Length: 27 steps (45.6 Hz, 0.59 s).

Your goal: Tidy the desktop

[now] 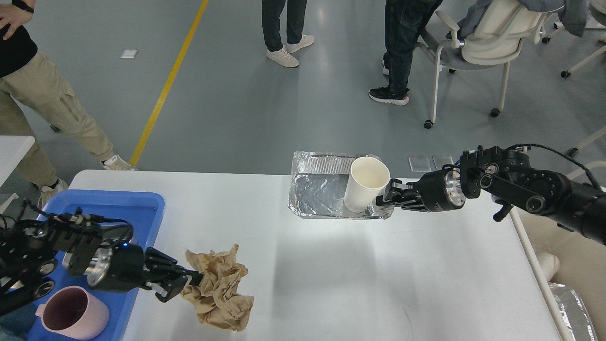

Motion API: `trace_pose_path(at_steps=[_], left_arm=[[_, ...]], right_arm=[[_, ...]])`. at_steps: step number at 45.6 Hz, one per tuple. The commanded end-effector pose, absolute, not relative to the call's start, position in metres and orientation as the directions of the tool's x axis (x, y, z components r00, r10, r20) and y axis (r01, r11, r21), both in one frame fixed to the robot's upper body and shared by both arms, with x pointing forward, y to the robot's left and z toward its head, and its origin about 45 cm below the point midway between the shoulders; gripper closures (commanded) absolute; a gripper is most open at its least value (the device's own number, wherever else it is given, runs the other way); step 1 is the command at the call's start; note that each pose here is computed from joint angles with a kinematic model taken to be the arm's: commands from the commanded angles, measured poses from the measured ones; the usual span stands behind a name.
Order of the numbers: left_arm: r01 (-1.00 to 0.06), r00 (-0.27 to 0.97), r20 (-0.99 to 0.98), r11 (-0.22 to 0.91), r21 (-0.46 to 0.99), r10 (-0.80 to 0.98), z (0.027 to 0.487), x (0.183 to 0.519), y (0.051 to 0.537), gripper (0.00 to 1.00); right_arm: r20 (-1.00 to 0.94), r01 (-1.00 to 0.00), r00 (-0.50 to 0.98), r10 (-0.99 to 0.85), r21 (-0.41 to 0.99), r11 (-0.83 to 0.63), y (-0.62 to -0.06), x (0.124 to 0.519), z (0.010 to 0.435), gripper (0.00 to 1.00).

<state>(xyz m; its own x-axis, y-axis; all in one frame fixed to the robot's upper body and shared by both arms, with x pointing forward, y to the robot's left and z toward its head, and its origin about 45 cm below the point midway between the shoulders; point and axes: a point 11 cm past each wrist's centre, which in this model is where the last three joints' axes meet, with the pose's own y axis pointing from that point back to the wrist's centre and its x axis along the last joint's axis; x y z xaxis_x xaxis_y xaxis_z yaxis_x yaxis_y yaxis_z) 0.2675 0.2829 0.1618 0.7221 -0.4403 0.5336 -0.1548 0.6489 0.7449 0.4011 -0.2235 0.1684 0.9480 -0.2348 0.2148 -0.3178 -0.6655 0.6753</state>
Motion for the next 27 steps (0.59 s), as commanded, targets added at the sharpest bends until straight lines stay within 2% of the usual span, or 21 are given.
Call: trace_pose_path(at_steps=[1, 15, 27], left_arm=[[-0.200, 0.742, 0.552, 0.660, 0.724, -0.381, 0.180, 0.257, 0.307, 0.99], [-0.301, 0.753, 0.589, 0.642, 0.705, -0.295, 0.202, 0.236, 0.360, 0.99], [-0.466, 0.736, 0.676, 0.701, 0.540, -0.032, 0.254, 0.258, 0.370, 0.98]], right_arm=[[0.213, -0.314, 0.949, -0.231, 0.676, -0.667, -0.221, 0.400, 0.167, 1.00], [0.214, -0.315, 0.949, -0.232, 0.676, -0.666, -0.222, 0.401, 0.168, 1.00], [0.215, -0.315, 0.949, -0.232, 0.676, -0.666, -0.222, 0.401, 0.168, 1.00]])
